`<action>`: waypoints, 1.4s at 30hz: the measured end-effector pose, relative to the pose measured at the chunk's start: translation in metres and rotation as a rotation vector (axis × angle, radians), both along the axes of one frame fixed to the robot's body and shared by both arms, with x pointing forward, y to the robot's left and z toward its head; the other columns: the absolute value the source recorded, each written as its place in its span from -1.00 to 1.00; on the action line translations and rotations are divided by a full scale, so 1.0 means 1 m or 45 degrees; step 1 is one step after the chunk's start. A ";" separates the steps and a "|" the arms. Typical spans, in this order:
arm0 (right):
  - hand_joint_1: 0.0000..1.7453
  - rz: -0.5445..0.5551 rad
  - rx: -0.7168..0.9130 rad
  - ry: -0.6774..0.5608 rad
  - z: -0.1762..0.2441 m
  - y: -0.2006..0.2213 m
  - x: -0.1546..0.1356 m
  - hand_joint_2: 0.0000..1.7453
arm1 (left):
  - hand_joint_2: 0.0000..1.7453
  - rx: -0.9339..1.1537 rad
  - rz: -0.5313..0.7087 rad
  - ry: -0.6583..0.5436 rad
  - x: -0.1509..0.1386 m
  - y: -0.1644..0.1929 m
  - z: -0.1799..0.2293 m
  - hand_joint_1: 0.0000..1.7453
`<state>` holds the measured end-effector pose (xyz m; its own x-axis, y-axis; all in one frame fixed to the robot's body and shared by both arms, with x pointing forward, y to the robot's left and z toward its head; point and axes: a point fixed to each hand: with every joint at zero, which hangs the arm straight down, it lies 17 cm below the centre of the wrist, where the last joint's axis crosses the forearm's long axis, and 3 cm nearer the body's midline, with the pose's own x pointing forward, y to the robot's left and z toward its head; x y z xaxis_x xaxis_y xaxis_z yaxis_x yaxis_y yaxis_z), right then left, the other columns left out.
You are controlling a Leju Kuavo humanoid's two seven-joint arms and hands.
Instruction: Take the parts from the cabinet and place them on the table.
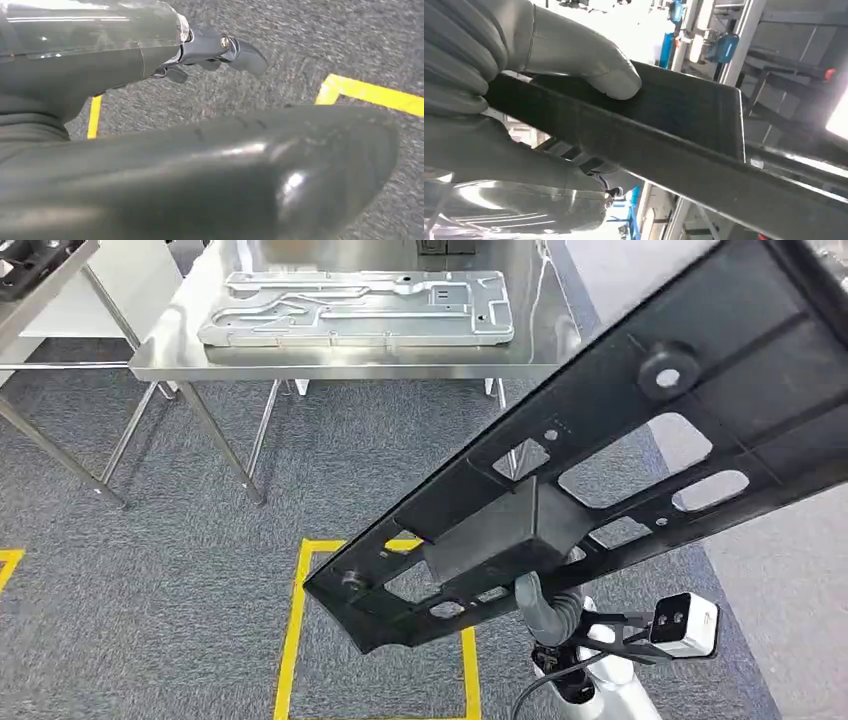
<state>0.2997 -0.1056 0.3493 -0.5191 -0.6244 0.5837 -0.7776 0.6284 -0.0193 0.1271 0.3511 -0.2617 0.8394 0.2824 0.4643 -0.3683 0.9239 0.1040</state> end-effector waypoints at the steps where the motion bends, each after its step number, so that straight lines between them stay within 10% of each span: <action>1: 0.96 0.000 0.000 0.000 0.000 0.000 0.000 1.00 | -1.00 0.001 0.000 0.000 0.000 0.000 0.000 -1.00; 42: 0.96 0.008 0.000 0.005 -0.005 0.000 -0.005 1.00 | -1.00 -0.008 0.012 -0.009 -0.001 -0.001 0.000 -1.00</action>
